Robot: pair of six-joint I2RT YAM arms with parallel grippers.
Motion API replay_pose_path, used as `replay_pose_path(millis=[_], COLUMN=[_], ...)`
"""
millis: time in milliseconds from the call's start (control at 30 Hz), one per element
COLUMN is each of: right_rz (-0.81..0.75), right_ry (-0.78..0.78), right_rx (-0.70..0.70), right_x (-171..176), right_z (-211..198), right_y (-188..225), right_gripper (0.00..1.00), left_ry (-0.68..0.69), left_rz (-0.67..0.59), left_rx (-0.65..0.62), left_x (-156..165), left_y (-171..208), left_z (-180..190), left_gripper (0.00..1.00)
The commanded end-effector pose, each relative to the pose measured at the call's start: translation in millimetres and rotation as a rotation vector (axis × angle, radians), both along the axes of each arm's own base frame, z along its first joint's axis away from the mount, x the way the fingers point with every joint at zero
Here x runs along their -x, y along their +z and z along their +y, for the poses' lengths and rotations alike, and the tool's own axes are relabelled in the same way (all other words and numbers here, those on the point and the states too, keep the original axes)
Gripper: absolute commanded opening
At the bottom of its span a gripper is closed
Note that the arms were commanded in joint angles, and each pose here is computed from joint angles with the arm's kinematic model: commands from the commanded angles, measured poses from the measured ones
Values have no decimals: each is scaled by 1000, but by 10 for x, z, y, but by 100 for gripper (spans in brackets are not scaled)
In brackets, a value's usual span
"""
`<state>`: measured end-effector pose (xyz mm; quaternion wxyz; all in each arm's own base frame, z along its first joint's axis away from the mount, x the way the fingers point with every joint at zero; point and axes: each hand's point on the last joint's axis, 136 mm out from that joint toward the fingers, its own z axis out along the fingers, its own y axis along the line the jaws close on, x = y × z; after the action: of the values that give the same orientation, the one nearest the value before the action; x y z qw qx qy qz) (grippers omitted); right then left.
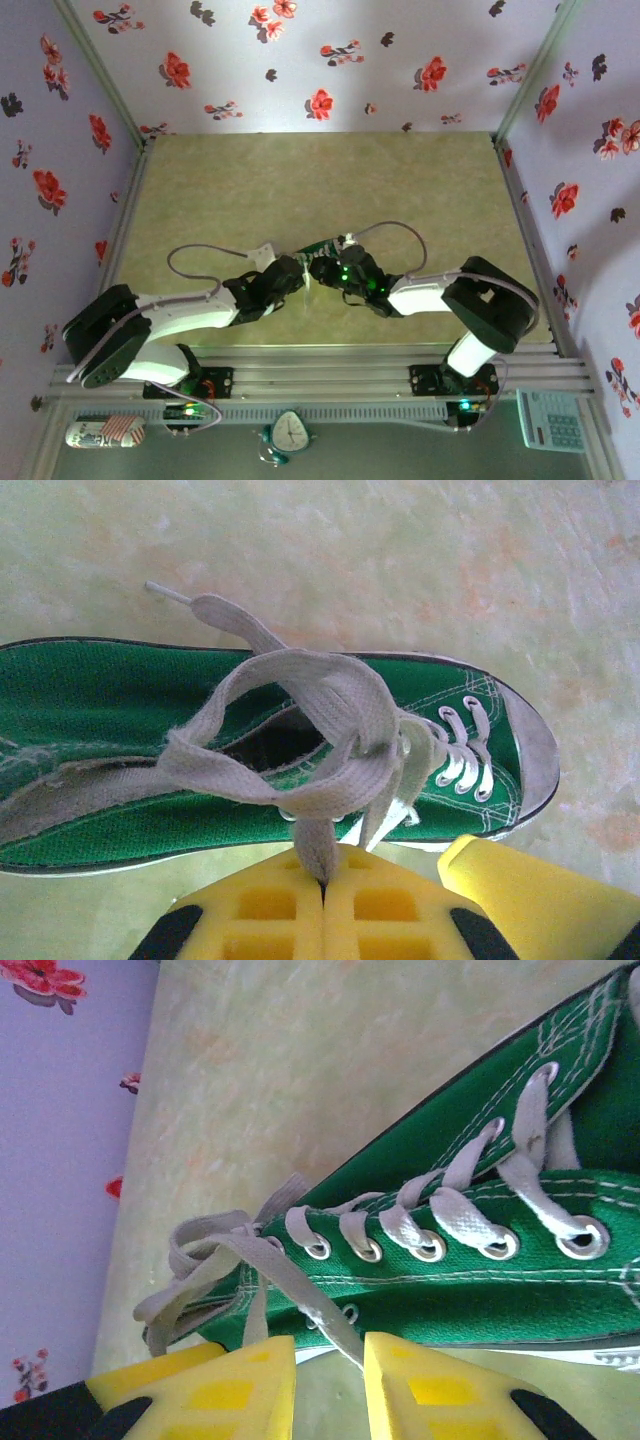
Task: Tie the shoes
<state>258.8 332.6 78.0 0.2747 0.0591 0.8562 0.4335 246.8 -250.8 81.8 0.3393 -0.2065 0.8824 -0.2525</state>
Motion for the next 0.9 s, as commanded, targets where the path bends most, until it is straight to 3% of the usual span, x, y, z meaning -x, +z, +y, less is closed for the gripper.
replay_pose_path(millis=[0, 867], right_rz=[26, 66], right_ry=[-14, 74], right_rx=[-95, -119], right_x=[-71, -108], right_z=[106, 350], right_y=[126, 67], right_gripper=[26, 29], left_ry=[13, -8], left_rz=[-16, -31], left_rx=[20, 27], left_x=[10, 30], left_y=[43, 11], left_z=[11, 3], left_gripper=[0, 0])
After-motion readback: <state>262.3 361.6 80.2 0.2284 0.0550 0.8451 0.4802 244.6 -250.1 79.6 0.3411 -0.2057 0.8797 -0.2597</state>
